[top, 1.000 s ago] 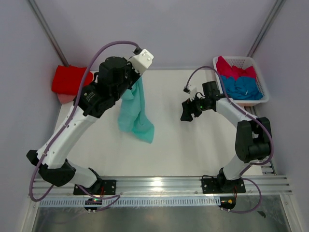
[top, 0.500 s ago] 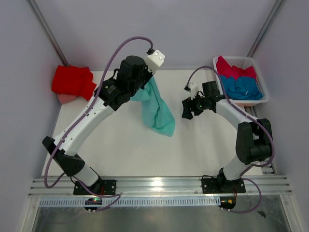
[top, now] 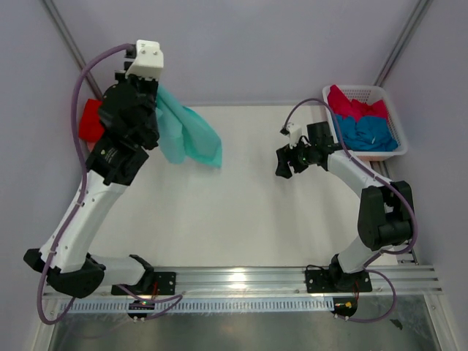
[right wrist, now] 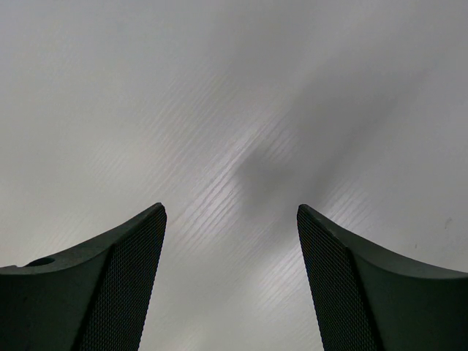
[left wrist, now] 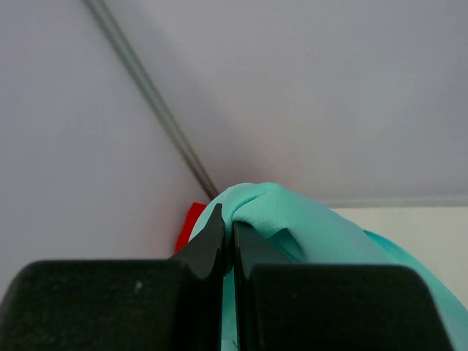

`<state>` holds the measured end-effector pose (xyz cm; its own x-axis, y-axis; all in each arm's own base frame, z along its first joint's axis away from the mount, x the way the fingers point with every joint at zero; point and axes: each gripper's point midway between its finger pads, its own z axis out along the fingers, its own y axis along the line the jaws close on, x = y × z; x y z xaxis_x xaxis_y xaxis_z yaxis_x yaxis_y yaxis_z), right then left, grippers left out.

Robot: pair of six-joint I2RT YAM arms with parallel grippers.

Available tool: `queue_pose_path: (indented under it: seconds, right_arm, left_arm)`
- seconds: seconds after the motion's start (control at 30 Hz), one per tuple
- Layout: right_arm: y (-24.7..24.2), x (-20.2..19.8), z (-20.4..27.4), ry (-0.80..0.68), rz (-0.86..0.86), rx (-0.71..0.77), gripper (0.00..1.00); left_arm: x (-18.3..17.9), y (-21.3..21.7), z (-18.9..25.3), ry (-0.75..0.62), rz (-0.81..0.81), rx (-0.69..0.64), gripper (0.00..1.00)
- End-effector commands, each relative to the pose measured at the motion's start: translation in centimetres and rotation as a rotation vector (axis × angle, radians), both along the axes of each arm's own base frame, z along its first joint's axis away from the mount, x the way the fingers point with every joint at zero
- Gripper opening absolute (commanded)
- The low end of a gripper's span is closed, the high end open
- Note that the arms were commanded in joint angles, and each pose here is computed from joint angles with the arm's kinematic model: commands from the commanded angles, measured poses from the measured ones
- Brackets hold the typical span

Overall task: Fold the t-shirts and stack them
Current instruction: Flatten the tshirt out

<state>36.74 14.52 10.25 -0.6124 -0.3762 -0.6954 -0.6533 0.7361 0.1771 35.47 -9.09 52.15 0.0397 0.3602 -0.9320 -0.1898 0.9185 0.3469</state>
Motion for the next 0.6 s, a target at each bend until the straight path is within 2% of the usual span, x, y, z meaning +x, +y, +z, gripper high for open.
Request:
queue_pose_path:
  seconds: [0.0,0.1,0.23,0.3,0.33,0.4,0.57]
  right_arm:
    - [0.4,0.7,1.3,-0.049,0.001,0.015,0.76]
    - [0.6,0.6,1.4,-0.049,0.006,0.027,0.76]
    - [0.6,0.5,1.4,-0.043,0.007,0.031,0.76]
    - [0.4,0.6,1.4,-0.049,-0.003,0.021,0.76]
    - [0.3,0.6,1.5,-0.054,-0.005,0.017,0.76]
    - [0.1,0.7,1.4,-0.060,-0.014,0.004,0.76]
    - [0.1,0.6,1.4,-0.058,-0.016,0.005,0.76]
  left_arm:
    - [-1.8,6.1,3.2,-0.146,0.205,-0.036,0.00]
    - [-2.6,8.7,3.5,-0.187,0.301,-0.015,0.00]
    - [-1.5,7.7,2.3,-0.167,0.262,-0.015,0.00]
    - [0.1,5.9,0.9,-0.125,0.188,-0.014,0.00]
    - [1.0,4.4,-0.5,-0.058,0.107,0.014,0.00]
    - [2.6,2.0,-2.5,-0.006,0.004,-0.032,0.00]
    - [4.0,-4.5,-5.7,0.137,-0.305,-0.063,0.00]
